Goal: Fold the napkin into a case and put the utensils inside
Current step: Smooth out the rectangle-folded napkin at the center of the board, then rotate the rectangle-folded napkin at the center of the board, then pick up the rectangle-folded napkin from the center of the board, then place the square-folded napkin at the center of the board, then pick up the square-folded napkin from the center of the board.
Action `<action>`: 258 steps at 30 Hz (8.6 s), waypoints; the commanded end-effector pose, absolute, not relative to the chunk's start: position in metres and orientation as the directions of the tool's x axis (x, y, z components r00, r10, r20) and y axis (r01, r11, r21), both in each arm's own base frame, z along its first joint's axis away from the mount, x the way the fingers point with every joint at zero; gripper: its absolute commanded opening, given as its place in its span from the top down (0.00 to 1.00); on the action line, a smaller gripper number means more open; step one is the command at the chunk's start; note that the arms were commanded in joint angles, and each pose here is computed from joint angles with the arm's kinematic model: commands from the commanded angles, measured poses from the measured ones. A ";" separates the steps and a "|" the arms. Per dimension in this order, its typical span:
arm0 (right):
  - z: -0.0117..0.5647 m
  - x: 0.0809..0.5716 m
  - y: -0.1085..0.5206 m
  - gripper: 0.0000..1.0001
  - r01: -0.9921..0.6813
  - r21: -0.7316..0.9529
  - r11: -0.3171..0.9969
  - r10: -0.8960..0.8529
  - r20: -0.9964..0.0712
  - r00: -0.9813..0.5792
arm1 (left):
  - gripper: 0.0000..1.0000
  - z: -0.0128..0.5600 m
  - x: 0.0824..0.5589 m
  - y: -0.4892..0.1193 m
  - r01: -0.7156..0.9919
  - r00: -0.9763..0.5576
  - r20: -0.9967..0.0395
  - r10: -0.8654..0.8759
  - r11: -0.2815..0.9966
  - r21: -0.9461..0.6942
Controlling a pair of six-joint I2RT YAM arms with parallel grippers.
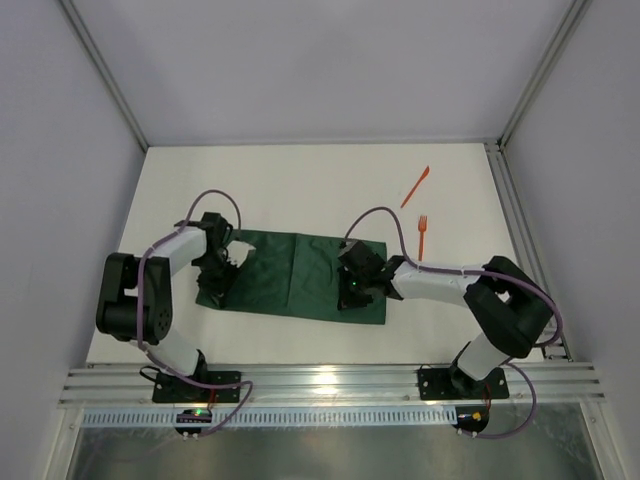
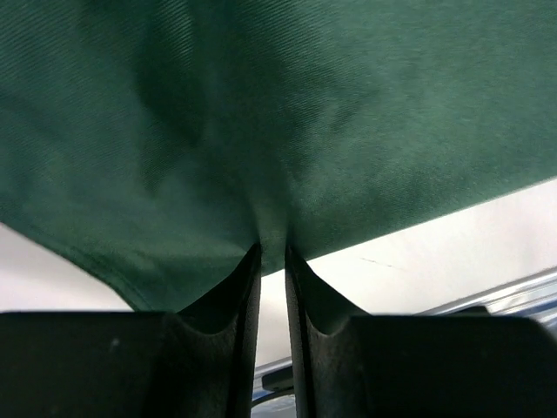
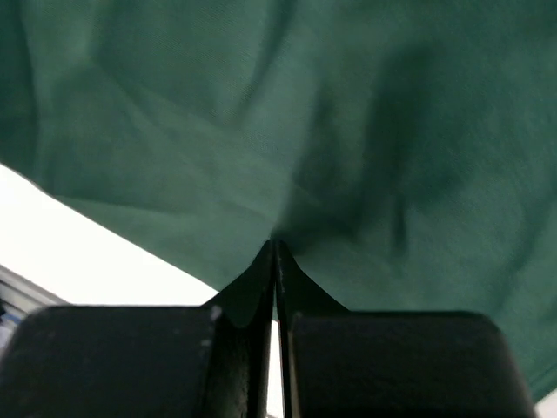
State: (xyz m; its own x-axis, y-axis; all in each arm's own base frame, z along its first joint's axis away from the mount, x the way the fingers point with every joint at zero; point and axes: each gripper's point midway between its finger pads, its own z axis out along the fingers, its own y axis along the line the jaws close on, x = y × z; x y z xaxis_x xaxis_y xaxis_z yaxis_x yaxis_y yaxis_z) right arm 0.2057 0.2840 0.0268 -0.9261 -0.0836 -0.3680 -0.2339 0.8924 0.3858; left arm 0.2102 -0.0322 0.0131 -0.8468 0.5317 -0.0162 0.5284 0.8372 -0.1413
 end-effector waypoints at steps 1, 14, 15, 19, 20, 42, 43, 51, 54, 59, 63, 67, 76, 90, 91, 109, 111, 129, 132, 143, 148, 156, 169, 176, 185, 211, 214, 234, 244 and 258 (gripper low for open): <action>0.011 0.195 0.270 0.96 -0.152 0.384 0.911 -0.017 -0.332 -0.943 | 0.81 0.015 0.217 -0.013 0.539 -0.842 -0.021 0.539 0.842 -0.016; 0.013 0.165 0.245 0.96 -0.170 0.370 0.913 -0.060 -0.290 -0.955 | 0.73 0.008 0.234 0.017 0.523 -0.848 -0.038 0.529 0.846 0.107; 0.026 0.172 0.251 0.96 -0.208 0.368 0.906 -0.088 -0.317 -0.944 | 0.70 0.017 0.239 0.012 0.523 -0.844 -0.079 0.531 0.847 0.098; 0.100 0.221 0.280 0.93 -0.400 0.339 0.852 -0.194 -0.505 -0.841 | 0.62 0.054 0.243 -0.009 0.529 -0.833 -0.197 0.518 0.849 -0.004; 0.134 0.239 0.298 0.90 -0.456 0.366 0.811 -0.195 -0.567 -0.801 | 0.61 0.061 0.242 -0.008 0.519 -0.837 -0.212 0.504 0.854 -0.020; 0.075 0.416 0.385 0.40 -0.673 0.430 0.601 -0.414 -0.553 -0.723 | 0.57 -0.001 0.232 0.044 0.331 -0.944 -0.030 0.330 0.944 -0.018; 0.067 0.413 0.384 0.40 -0.668 0.442 0.599 -0.422 -0.534 -0.733 | 0.58 -0.002 0.234 0.045 0.326 -0.945 -0.032 0.326 0.945 -0.012; 0.039 0.399 0.371 0.43 -0.591 0.485 0.644 -0.407 -0.438 -0.802 | 0.61 0.004 0.302 0.064 0.273 -0.951 -0.116 0.286 0.955 0.120; 0.037 0.395 0.366 0.44 -0.565 0.490 0.664 -0.386 -0.423 -0.820 | 0.62 0.010 0.340 0.064 0.253 -0.949 -0.152 0.277 0.954 0.158; 0.032 0.386 0.356 0.44 -0.510 0.504 0.697 -0.327 -0.409 -0.852 | 0.61 0.011 0.397 0.043 0.285 -0.927 -0.190 0.323 0.937 0.201; 0.034 0.392 0.347 0.45 -0.454 0.499 0.738 -0.252 -0.420 -0.872 | 0.61 0.019 0.449 0.013 0.322 -0.902 -0.231 0.364 0.925 0.200; 0.034 0.398 0.329 0.45 -0.378 0.481 0.791 -0.179 -0.409 -0.895 | 0.59 0.049 0.483 0.006 0.274 -0.889 -0.325 0.322 0.944 0.185; 0.069 0.403 0.313 0.44 -0.381 0.448 0.809 -0.130 -0.495 -0.859 | 0.48 0.096 0.403 -0.023 0.341 -0.866 -0.381 0.324 0.940 0.023; 0.029 0.423 0.325 0.52 -0.361 0.482 0.799 -0.135 -0.442 -0.887 | 0.47 0.055 0.292 -0.074 0.356 -0.930 -0.200 0.308 0.888 -0.290; 0.026 0.422 0.324 0.53 -0.358 0.480 0.801 -0.136 -0.436 -0.890 | 0.47 0.054 0.291 -0.077 0.358 -0.930 -0.199 0.309 0.885 -0.298; 0.016 0.402 0.322 0.63 -0.362 0.509 0.781 -0.161 -0.396 -0.904 | 0.47 0.016 0.283 -0.099 0.326 -0.945 -0.127 0.300 0.880 -0.347; 0.015 0.401 0.321 0.65 -0.362 0.512 0.779 -0.162 -0.393 -0.905 | 0.48 0.015 0.285 -0.100 0.324 -0.946 -0.131 0.296 0.881 -0.345; 0.028 0.403 0.332 0.92 -0.376 0.555 0.742 -0.149 -0.410 -0.900 | 1.00 0.011 0.298 -0.098 0.330 -0.943 -0.152 0.296 0.889 -0.317; 0.043 0.404 0.335 0.96 -0.389 0.567 0.726 -0.139 -0.433 -0.891 | 1.00 0.019 0.302 -0.093 0.352 -0.932 -0.188 0.309 0.893 -0.279; 0.147 0.401 0.340 0.96 -0.475 0.604 0.640 -0.060 -0.577 -0.814 | 1.00 0.099 0.315 -0.069 0.435 -0.846 -0.379 0.375 0.896 -0.085; 0.202 0.393 0.338 0.96 -0.521 0.601 0.606 -0.010 -0.650 -0.760 | 1.00 0.146 0.316 -0.062 0.455 -0.793 -0.462 0.398 0.890 -0.015; 0.290 0.351 0.329 0.96 -0.612 0.548 0.570 0.033 -0.760 -0.650 | 1.00 0.233 0.293 -0.055 0.469 -0.694 -0.586 0.418 0.880 0.072; 0.345 0.217 0.316 0.96 -0.636 0.539 0.552 0.115 -0.805 -0.582 | 1.00 0.301 0.192 -0.055 0.568 -0.519 -0.713 0.472 0.813 0.125; 0.314 0.158 0.321 0.96 -0.563 0.638 0.525 0.157 -0.723 -0.673 | 1.00 0.285 0.144 -0.058 0.628 -0.526 -0.693 0.493 0.774 0.075; 0.272 0.180 0.317 0.96 -0.462 0.649 0.605 0.192 -0.682 -0.706 | 1.00 0.242 0.181 -0.064 0.592 -0.644 -0.611 0.461 0.806 -0.016; 0.104 0.500 0.306 0.96 -0.073 0.728 0.682 0.389 -0.445 -0.807 | 0.94 0.085 0.493 -0.089 0.434 -0.779 -0.555 0.292 0.890 -0.140; 0.092 0.516 0.302 0.84 -0.028 0.729 0.684 0.431 -0.434 -0.791 | 0.77 0.079 0.510 -0.088 0.417 -0.774 -0.567 0.280 0.900 -0.125; 0.083 0.364 0.241 0.34 -0.184 0.358 0.915 0.051 -0.556 -0.829 | 0.52 0.071 0.351 -0.067 0.363 -0.909 -0.326 0.261 0.880 -0.307; 0.062 0.323 0.265 0.49 -0.212 0.420 0.882 0.021 -0.485 -0.874 | 0.52 0.083 0.301 -0.093 0.785 -0.489 -0.486 0.724 0.608 0.116; 0.058 0.320 0.270 0.53 -0.192 0.457 0.869 0.044 -0.458 -0.888 | 0.41 0.047 0.263 -0.111 0.890 0.430 -0.337 0.838 -0.328 0.317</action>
